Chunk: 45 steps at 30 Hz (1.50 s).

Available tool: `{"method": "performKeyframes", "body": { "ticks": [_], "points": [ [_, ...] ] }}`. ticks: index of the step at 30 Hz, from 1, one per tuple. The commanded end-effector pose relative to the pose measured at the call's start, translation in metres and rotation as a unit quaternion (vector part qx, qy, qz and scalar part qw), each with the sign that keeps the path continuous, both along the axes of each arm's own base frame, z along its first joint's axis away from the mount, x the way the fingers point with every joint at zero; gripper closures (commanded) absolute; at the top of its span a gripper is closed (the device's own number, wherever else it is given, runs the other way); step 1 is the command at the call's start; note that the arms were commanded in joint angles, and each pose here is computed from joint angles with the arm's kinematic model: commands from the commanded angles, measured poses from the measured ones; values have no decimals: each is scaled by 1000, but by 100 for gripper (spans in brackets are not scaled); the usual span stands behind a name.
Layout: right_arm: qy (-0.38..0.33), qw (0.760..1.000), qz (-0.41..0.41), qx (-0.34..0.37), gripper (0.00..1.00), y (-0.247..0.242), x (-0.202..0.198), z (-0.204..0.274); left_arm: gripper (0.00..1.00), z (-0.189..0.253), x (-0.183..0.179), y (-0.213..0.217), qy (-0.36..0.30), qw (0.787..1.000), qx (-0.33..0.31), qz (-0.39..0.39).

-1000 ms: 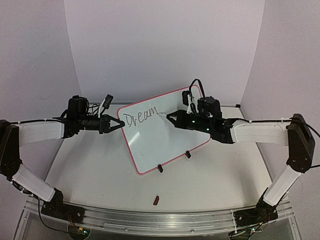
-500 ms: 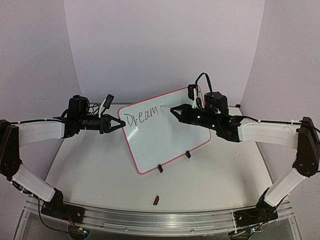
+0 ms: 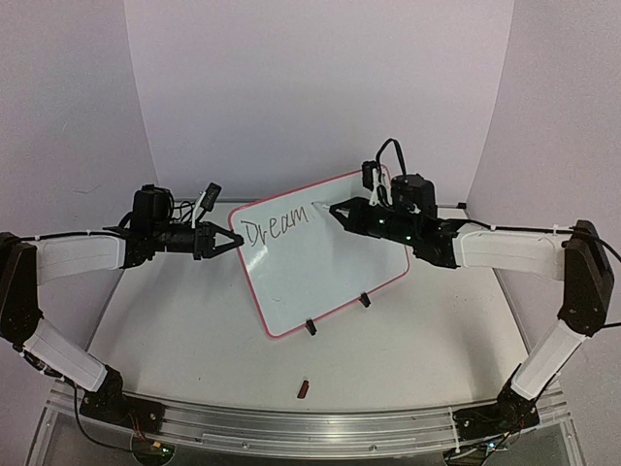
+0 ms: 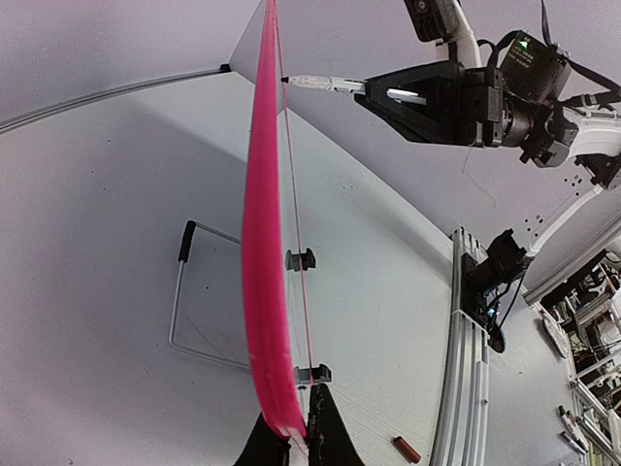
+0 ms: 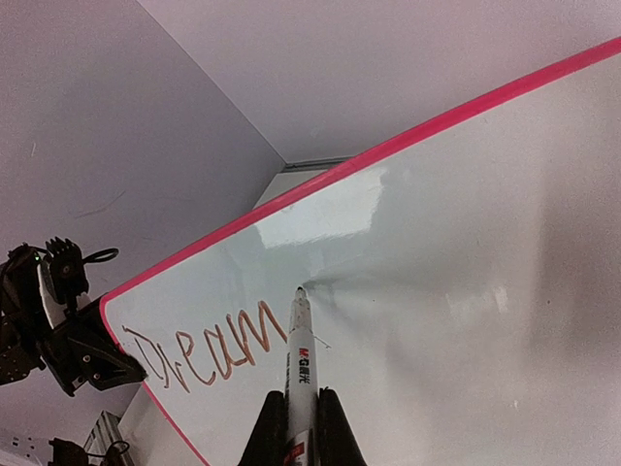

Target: Write a sentence on the whiteboard

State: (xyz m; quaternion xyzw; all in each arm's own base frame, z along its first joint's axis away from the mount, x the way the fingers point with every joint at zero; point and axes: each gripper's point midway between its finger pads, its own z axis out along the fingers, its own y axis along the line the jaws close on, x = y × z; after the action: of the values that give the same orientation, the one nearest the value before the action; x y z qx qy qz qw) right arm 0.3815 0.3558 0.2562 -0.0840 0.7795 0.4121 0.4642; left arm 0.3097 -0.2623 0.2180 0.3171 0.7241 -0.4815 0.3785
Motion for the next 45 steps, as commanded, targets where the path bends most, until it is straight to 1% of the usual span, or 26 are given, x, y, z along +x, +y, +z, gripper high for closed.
{"method": "performKeyframes", "body": {
  "ticks": [1, 8, 20, 33, 45],
  "points": [
    [-23, 1000, 4, 15, 100, 6, 8, 19, 100, -12, -6, -5, -27, 999, 31, -17],
    [-19, 1000, 14, 13, 100, 10, 8, 14, 100, -12, -5, -5, -28, 999, 32, -16],
    [10, 1000, 22, 2, 100, 4, -4, -12, 100, -11, -5, -6, -29, 999, 31, -17],
    [0, 1000, -21, -13, 100, -16, -3, -9, 100, -10, -6, -6, -30, 999, 32, -16],
    [17, 1000, 0, -25, 100, -13, -12, -23, 100, -10, -7, -6, -30, 999, 31, -17]
  ]
}}
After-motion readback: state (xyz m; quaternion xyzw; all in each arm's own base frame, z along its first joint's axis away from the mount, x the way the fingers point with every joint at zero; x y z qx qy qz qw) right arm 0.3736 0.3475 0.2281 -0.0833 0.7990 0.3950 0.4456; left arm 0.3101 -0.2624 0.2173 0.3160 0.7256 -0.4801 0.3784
